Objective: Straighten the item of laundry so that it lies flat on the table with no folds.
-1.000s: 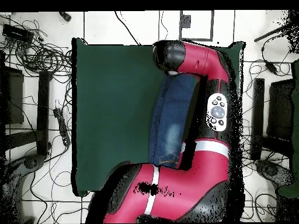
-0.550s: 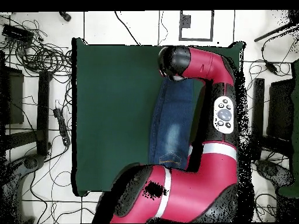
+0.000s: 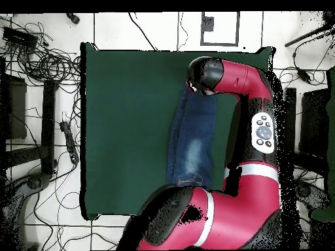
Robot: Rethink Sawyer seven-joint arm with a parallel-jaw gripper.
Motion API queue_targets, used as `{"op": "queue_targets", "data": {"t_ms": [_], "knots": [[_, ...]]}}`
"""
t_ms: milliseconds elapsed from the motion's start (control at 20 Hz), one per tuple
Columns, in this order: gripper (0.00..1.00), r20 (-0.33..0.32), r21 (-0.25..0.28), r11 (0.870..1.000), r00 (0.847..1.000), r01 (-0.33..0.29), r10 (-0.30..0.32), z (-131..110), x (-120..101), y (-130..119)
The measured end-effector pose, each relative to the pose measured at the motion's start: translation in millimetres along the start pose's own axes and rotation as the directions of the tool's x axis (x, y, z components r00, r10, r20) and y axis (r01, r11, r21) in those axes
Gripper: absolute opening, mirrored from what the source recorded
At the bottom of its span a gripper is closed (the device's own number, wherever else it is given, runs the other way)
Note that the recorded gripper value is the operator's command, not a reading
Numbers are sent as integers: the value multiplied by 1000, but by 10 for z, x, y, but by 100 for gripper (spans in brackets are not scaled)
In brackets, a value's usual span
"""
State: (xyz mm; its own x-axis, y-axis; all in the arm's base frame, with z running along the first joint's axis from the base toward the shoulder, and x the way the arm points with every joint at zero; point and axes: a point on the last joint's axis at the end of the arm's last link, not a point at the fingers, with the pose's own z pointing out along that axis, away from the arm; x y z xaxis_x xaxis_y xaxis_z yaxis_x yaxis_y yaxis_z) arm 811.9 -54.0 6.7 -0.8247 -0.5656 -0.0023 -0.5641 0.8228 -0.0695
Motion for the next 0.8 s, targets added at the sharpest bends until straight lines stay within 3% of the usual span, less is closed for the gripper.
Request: {"op": "queue_targets", "data": {"t_ms": [400, 800], "knots": [[100, 8, 22, 997, 998, 69, -69, 20, -65, 102], [100, 101, 158, 983, 988, 97, -113, 62, -219, 16]]}}
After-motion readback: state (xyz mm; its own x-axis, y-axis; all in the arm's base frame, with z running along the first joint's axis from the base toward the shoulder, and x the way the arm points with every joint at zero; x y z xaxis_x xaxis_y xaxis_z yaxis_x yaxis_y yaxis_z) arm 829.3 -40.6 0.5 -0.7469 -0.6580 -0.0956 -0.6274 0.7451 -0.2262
